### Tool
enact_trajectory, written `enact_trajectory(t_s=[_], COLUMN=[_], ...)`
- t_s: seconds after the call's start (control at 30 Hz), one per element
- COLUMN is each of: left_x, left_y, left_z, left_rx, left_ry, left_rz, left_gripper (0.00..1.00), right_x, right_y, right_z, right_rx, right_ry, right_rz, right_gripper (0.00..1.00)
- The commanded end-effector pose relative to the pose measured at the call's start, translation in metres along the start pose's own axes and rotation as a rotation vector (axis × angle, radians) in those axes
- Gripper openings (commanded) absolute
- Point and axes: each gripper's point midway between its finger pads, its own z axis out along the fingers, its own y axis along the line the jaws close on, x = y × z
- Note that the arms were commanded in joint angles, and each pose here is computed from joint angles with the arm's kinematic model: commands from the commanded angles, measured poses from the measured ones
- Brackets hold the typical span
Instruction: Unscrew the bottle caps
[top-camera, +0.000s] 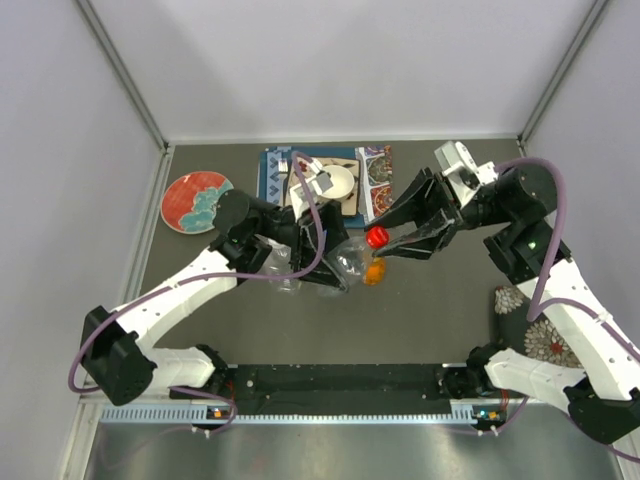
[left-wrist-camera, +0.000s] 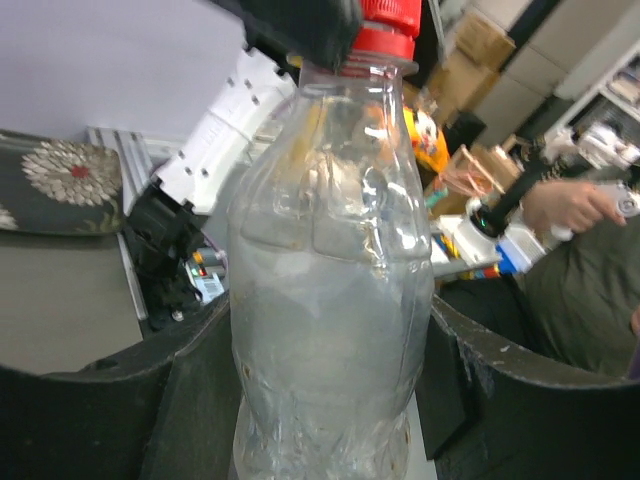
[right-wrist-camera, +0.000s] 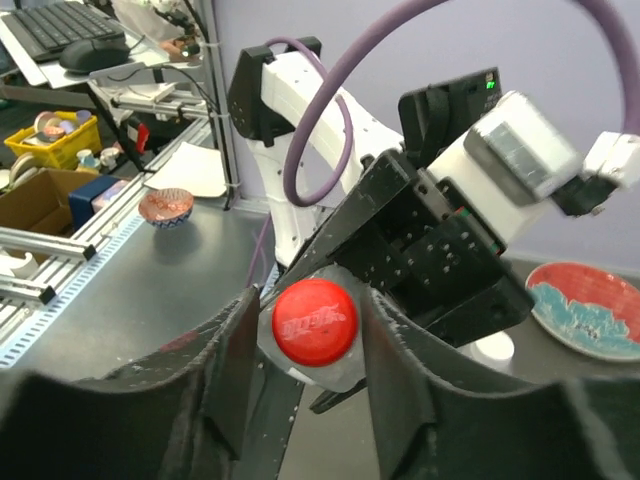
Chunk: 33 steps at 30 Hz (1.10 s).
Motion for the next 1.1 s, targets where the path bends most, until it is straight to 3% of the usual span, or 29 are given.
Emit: enact_trajectory(t_s=[0.0,0.03,0.1,0.13,0.4,0.57,0.77,1.07], left_x=[-0.038,-0.040,-0.041,-0.043,-0.051,-0.055,-0.063,-0.058], left_y=[0.013,0.020,0.038,0.041,0.076,0.095,0.102,0.110], left_z=[-0.001,-0.004,-0.009,-0.013,-0.036,-0.054,-0.082,-0.085], left_rx=[-0.158,-0.211,-0.349,-0.389,-0.736,-0.993,-1.206,-1.313], left_ry=[-0.097,-0.090,-0.100,-0.097,-0.140,-0.170,-0.257,-0.229], left_rz=[0.157,0.242,0.208,0.258,0.347,0.415,0.445,0.475], left_gripper=[0.29,0.29,0.29,0.29,0.27,0.26,0.25,0.26], right_x=[0.014,0.010,-0.003,-0.005,-0.049,-0.049,-0.029,-0.003], right_y=[-0.009,-0.014,-0.032,-0.036,-0.079,-0.098,-0.114,-0.129], right_z=[-0.009,-0.011,-0.015,-0.017,-0.040,-0.057,-0.065,-0.055], right_rx=[0.101,0.144,0.272,0.309,0.658,0.822,0.960,0.980], right_ry=[0.026,0.014,-0.021,-0.026,-0.201,-0.286,-0.280,-0.233], right_rz=[0.163,0.155,0.144,0.153,0.237,0.327,0.446,0.529], right_gripper=[0.51,0.57,0.60,0.63,0.74,0.74,0.74,0.69])
